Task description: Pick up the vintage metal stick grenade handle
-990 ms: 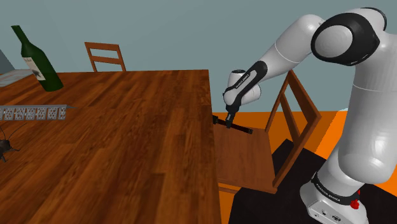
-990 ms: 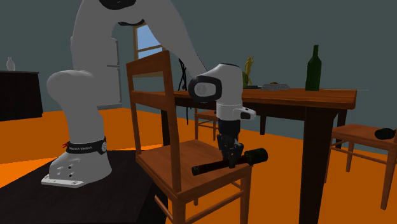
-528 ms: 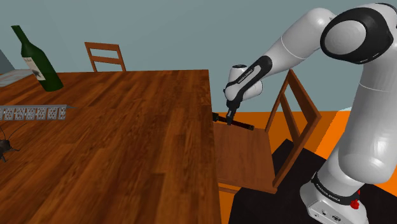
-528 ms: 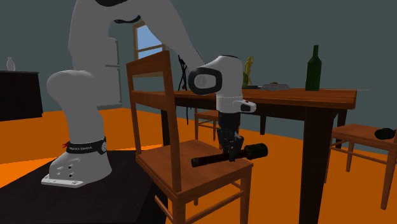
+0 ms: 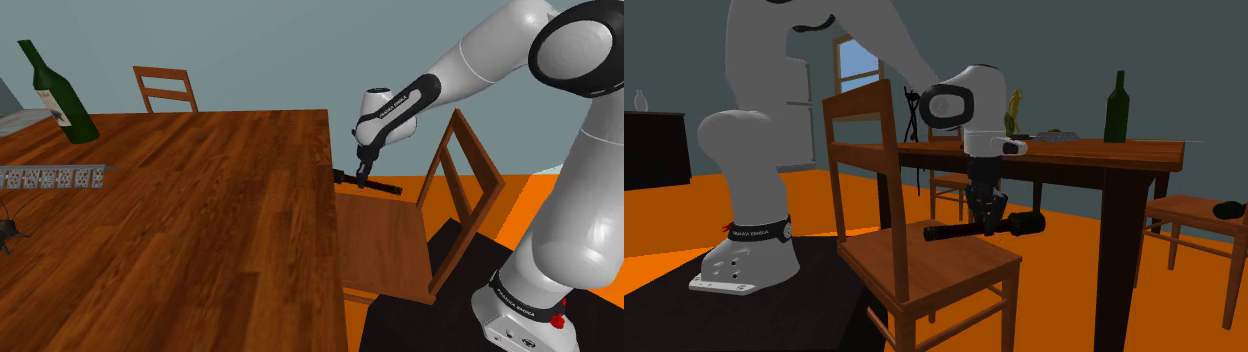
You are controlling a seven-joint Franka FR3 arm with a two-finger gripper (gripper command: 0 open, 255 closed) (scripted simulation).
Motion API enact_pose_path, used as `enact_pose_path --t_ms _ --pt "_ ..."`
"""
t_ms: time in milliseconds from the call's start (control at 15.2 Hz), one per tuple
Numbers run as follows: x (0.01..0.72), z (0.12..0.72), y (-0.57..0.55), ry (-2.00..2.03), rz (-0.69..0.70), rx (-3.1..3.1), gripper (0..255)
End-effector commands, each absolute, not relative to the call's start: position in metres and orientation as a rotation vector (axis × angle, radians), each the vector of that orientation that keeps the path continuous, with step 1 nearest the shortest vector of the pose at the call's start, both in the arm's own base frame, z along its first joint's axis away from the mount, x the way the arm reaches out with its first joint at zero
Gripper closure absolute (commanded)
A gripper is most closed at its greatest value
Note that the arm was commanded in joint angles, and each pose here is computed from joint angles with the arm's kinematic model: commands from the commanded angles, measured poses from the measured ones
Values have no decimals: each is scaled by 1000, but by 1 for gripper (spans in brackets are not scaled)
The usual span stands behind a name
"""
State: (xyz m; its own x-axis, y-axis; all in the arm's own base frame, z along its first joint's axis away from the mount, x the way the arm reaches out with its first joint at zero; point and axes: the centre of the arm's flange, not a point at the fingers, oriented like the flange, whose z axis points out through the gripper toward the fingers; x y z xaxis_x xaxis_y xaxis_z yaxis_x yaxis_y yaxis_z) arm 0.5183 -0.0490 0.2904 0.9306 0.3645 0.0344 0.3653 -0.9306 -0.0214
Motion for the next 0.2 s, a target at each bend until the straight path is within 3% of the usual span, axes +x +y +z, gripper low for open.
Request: enact_pose_path --t_ms 0,132 --pt "519 302 -49 -578 -46 -3060 255" --pt "519 303 -49 -578 -46 -3060 255"
